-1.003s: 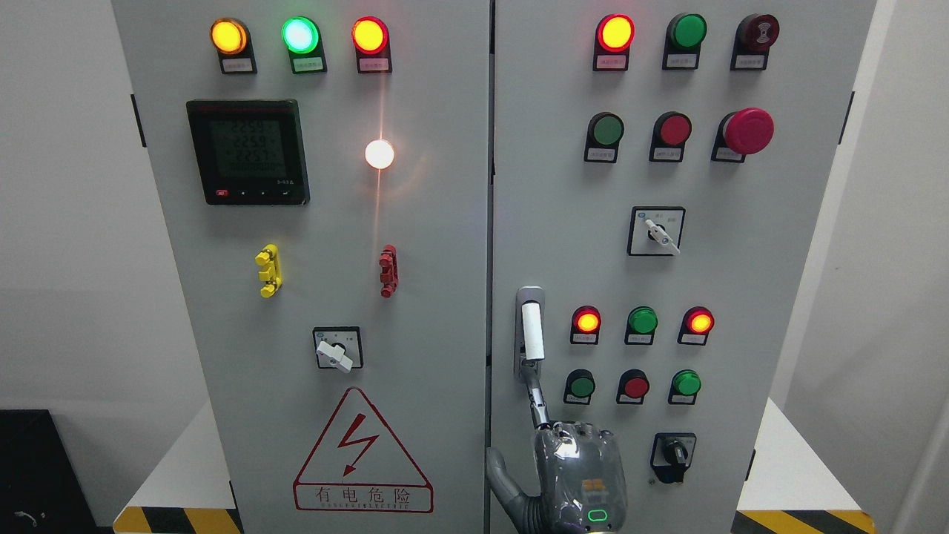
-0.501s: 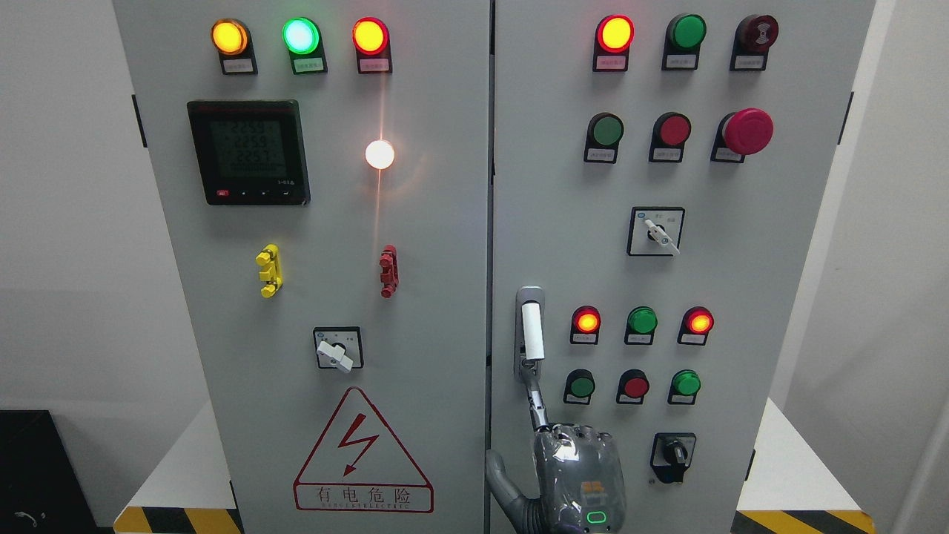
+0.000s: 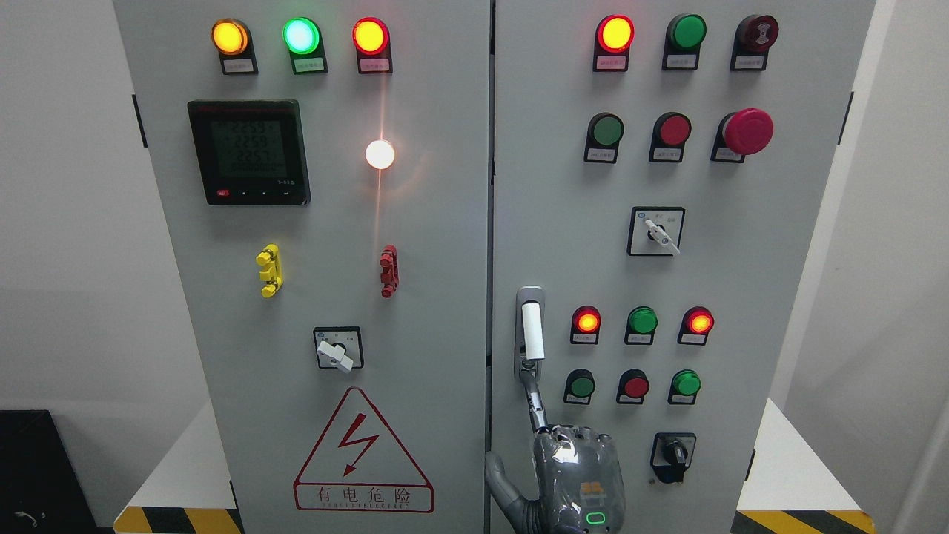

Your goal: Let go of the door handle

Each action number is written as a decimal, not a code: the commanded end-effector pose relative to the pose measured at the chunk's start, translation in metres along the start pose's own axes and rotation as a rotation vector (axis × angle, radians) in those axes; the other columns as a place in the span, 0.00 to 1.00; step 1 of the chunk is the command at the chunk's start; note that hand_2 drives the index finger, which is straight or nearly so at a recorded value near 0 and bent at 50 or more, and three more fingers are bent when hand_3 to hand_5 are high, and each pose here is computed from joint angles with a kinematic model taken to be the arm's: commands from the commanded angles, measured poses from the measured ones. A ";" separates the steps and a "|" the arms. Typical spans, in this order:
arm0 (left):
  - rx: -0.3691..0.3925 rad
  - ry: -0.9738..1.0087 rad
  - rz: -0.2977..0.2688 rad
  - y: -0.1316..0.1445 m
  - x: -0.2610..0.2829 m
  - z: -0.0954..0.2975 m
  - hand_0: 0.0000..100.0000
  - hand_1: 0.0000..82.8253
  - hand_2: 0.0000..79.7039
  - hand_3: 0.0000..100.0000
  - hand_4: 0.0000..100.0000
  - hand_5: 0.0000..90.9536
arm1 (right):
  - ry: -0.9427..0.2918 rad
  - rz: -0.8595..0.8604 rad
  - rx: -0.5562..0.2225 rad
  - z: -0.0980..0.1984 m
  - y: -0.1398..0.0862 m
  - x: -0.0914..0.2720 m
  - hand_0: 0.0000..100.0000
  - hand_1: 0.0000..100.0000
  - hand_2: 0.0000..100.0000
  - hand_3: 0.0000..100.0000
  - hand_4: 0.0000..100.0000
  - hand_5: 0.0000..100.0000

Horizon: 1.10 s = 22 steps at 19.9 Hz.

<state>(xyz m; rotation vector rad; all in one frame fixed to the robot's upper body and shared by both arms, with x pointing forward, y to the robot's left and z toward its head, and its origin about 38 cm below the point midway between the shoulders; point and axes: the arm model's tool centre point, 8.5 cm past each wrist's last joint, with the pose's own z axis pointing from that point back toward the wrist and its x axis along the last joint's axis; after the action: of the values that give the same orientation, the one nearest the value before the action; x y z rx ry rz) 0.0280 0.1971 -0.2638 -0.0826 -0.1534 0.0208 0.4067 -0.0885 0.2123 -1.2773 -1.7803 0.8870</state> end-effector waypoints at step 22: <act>0.000 0.009 0.001 0.000 -0.006 0.001 0.12 0.67 0.00 0.00 0.00 0.00 | -0.012 -0.011 -0.057 -0.001 -0.014 0.005 0.41 0.31 0.08 1.00 0.99 1.00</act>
<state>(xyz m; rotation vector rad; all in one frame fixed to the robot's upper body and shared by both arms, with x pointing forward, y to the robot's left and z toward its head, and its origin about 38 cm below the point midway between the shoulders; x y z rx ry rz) 0.0279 0.1972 -0.2638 -0.0825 -0.1534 0.0212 0.4062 -0.0866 0.2112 -1.2841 -1.7898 0.8818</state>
